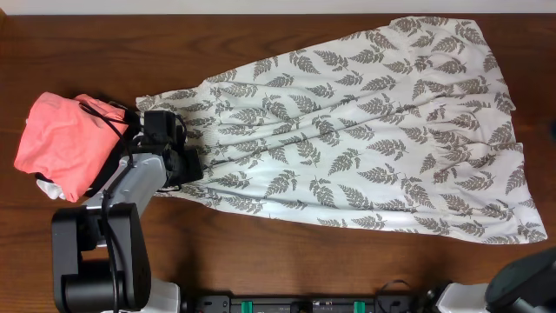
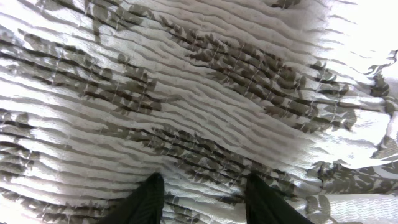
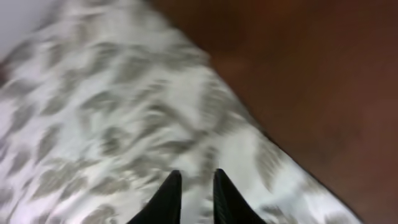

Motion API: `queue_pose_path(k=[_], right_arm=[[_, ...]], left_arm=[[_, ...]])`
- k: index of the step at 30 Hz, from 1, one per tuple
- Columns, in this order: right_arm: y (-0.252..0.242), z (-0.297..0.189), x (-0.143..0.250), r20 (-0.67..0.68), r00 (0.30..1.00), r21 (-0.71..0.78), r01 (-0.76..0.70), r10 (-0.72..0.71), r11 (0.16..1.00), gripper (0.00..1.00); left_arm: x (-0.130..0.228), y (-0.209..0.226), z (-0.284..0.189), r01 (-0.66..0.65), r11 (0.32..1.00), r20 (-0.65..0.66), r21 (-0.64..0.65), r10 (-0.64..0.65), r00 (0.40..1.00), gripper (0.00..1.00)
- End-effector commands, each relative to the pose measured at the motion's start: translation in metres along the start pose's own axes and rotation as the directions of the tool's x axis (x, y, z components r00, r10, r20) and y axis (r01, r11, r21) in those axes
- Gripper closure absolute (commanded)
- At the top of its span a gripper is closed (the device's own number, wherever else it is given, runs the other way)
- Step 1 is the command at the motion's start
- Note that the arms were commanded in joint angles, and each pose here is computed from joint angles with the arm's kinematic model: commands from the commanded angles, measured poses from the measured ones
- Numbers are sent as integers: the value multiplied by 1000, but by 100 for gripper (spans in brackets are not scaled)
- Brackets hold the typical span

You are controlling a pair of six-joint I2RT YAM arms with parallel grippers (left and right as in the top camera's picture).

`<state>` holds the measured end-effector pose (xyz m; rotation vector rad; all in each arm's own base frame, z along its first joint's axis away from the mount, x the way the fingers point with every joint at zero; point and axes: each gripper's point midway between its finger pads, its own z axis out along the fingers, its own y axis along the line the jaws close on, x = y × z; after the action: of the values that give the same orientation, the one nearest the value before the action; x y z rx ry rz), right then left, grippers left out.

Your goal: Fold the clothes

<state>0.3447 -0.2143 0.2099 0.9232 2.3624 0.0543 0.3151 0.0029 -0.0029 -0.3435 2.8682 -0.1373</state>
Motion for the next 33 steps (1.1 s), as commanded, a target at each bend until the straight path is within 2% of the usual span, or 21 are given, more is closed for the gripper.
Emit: queue_pose_path(k=[1, 6, 11, 15, 23, 25, 26, 30, 33], right_arm=[[54, 22, 27, -79, 965, -118, 240, -250, 964, 82], [86, 72, 68, -210, 888, -186, 375, -409, 908, 81], [72, 134, 108, -373, 821, -184, 390, -431, 902, 79], [63, 170, 128, -435, 797, -184, 377, -420, 908, 77], [59, 212, 140, -429, 785, -197, 402, -447, 894, 73], [61, 221, 139, -412, 790, -197, 411, -455, 890, 68], [62, 227, 138, -400, 793, -198, 415, -460, 888, 62], [67, 249, 138, -358, 804, -202, 430, -475, 880, 55], [66, 263, 140, -347, 814, -198, 422, -465, 885, 46]], left_arm=[[28, 11, 13, 19, 999, -96, -30, -22, 995, 56], [28, 11, 13, 19, 999, -96, -31, -22, 995, 56], [28, 11, 13, 19, 999, -96, -31, -22, 995, 56], [28, 11, 13, 19, 999, -96, -31, -22, 995, 56], [28, 11, 13, 19, 999, -96, -30, -22, 995, 56], [28, 11, 13, 19, 999, -96, -31, -22, 995, 56], [28, 11, 13, 19, 999, -96, -31, -22, 995, 56], [28, 11, 13, 19, 999, -96, -31, -22, 995, 56], [28, 11, 13, 19, 999, -96, -31, -22, 995, 56]])
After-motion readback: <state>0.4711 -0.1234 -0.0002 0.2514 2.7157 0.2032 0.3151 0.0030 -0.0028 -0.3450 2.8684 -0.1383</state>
